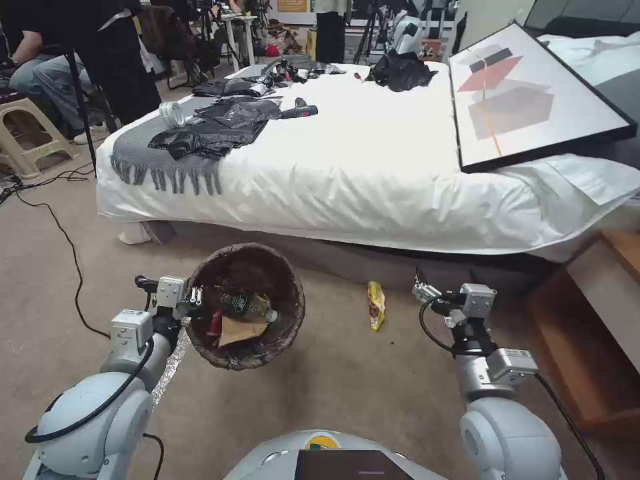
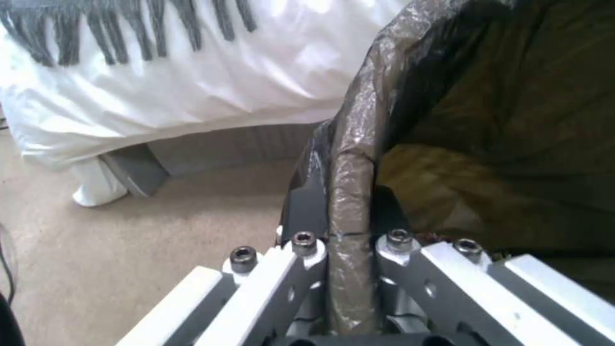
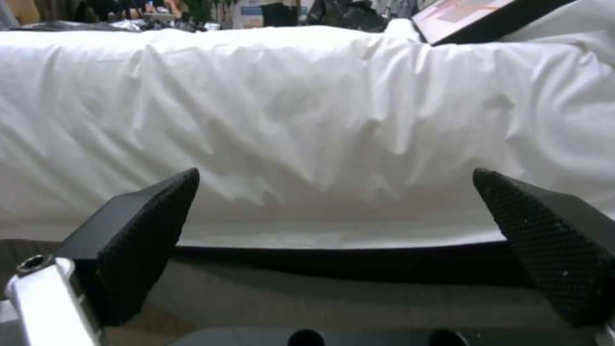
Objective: Pick up the trash bin, then pick up the garbage from the floor and place it into the trash bin.
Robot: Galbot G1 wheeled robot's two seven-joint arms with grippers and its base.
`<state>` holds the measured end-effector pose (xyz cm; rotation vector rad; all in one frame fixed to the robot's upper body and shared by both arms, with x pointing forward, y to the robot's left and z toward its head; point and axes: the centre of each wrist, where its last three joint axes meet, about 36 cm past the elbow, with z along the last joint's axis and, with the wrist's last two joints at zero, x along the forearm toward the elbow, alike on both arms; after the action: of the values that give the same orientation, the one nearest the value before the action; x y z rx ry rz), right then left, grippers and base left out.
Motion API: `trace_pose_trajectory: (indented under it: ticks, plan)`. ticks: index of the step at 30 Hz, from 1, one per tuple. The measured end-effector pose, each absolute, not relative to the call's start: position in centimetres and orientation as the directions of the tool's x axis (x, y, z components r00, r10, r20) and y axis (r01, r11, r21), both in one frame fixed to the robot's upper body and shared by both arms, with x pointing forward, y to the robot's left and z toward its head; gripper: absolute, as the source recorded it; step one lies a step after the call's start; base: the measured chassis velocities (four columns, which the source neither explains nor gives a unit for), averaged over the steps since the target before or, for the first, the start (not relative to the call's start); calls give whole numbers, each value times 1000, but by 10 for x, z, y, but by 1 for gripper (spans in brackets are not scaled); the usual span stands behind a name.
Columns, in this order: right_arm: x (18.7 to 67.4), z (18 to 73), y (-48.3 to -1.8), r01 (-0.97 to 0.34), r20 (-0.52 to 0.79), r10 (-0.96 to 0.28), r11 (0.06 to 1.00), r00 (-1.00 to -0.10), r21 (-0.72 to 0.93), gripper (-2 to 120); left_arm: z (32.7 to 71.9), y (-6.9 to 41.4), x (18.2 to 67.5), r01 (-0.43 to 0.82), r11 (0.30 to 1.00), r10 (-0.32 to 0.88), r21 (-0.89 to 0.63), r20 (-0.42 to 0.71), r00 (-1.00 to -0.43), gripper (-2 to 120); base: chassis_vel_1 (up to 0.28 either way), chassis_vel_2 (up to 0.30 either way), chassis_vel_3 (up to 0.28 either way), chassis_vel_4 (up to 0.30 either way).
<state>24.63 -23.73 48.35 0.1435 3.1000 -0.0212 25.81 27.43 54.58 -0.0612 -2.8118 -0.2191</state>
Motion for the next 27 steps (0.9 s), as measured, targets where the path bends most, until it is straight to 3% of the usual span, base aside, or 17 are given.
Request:
trace_pose_trajectory:
  ticks: [27]
  plan:
    - [238,479,-226,65,-13,65,998,-998,2,100,546,274,258,64,988,17,139,315,-949,3,-86,85,84,-84]
